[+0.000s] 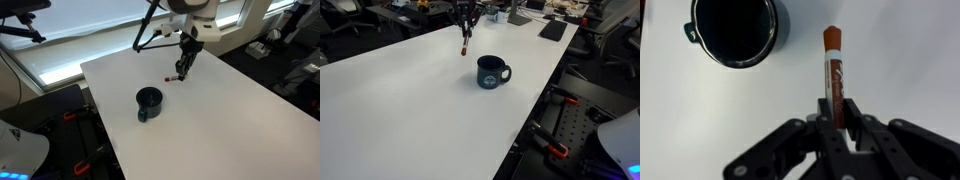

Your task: Pick up the marker from the cup and put it on the table

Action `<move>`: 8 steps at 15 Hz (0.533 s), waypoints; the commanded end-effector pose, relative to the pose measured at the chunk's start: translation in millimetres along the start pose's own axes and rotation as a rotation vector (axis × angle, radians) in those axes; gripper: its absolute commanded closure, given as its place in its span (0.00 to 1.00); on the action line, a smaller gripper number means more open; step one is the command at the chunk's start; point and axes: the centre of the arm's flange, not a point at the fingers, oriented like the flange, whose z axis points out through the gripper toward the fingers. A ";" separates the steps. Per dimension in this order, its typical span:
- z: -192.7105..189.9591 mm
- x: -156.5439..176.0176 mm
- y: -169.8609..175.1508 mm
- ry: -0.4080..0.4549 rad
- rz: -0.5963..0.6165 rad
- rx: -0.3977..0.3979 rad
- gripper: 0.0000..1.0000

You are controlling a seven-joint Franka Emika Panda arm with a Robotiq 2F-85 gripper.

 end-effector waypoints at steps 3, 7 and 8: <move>47.6 21.6 -8.9 -0.126 0.073 -0.056 0.95; 77.8 23.2 -7.9 -0.203 0.081 -0.077 0.95; 82.3 22.5 -7.9 -0.205 0.068 -0.082 0.95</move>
